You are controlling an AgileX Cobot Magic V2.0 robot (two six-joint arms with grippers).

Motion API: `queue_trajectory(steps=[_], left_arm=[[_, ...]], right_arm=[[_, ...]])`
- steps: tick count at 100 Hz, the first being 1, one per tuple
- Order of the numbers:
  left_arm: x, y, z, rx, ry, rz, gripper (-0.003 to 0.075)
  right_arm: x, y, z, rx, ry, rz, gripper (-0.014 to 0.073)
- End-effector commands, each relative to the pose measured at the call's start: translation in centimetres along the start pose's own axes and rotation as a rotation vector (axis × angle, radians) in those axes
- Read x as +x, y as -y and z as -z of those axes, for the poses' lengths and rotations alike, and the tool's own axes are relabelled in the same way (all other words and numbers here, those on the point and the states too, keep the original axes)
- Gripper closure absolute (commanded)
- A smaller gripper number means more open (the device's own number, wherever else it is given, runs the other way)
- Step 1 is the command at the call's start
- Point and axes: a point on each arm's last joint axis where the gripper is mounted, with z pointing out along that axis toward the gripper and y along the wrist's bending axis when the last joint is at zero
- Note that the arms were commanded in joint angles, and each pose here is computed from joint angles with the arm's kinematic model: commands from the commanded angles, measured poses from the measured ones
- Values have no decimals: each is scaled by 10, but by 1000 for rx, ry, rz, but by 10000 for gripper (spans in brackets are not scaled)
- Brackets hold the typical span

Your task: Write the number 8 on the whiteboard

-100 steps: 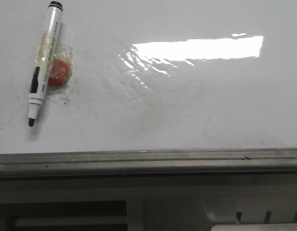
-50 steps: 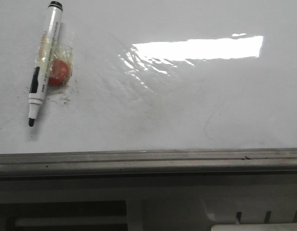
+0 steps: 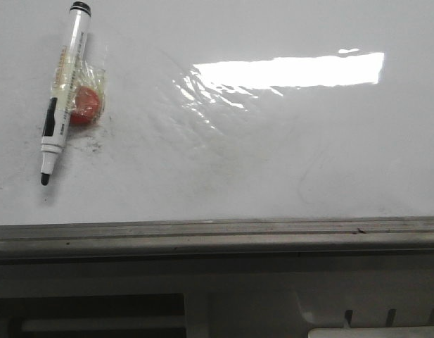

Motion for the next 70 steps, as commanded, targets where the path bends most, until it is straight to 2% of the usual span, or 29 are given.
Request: queue_trajectory(steps=[1, 9, 17, 24, 43, 63, 70], left_arm=[[-19, 1, 0, 6, 146, 22, 310], [-24, 1, 1, 13, 198, 62, 300], [-24, 1, 0, 10, 193, -10, 300], [-23, 2, -2, 31, 178, 1, 300], [-28, 9, -5, 147, 143, -21, 300], [-36, 21, -11, 318, 116, -19, 300], [-39, 27, -15, 384, 117, 41, 300]], right_arm=[[-14, 0, 1, 14, 82, -5, 658], [-14, 0, 1, 13, 82, -4, 658], [-14, 0, 1, 13, 82, -4, 658], [-14, 0, 1, 13, 82, -4, 658], [-14, 0, 1, 14, 86, -4, 658], [-14, 0, 1, 13, 82, -4, 658], [-13, 0, 0, 12, 75, -4, 658]])
